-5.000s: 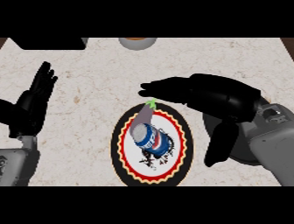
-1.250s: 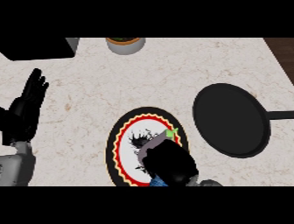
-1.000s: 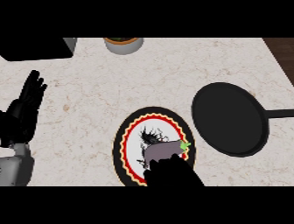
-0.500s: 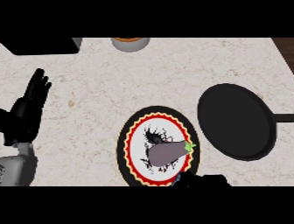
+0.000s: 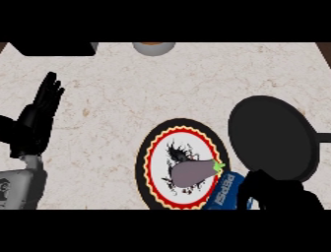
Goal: Pick the can from the plate and place it in the pan
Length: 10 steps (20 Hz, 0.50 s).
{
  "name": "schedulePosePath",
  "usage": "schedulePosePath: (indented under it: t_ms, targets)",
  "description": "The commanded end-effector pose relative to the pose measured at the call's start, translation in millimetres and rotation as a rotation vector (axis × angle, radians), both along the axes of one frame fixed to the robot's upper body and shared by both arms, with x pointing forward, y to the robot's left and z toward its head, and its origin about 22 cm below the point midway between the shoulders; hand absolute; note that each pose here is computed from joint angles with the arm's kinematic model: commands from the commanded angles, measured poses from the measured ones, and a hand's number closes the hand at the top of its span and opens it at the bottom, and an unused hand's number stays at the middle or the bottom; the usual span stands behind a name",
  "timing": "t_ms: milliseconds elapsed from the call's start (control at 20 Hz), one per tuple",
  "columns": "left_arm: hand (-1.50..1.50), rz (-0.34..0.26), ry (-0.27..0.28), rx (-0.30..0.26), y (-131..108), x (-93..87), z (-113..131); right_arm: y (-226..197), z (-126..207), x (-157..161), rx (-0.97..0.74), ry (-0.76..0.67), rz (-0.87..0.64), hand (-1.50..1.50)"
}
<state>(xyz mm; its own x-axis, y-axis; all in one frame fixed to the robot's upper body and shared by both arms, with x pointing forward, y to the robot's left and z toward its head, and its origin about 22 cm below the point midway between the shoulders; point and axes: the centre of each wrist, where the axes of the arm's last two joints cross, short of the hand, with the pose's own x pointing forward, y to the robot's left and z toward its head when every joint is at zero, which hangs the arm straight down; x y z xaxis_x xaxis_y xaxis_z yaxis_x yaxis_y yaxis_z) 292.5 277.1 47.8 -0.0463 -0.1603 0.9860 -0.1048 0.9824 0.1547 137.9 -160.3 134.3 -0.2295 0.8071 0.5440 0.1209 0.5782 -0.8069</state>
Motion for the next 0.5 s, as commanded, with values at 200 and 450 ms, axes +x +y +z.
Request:
schedulePosePath:
  t_ms: [200, 450]
  targets:
    - [0.0, -0.017, -0.002, 0.017, 4, -0.6, 1, -96, -15, 80, 0.061, -0.056, -0.123, 1.5]
    - [0.0, -0.032, -0.004, -0.015, -6, 3.7, 5, -116, -28, 147, -0.106, -0.093, -0.185, 1.5]
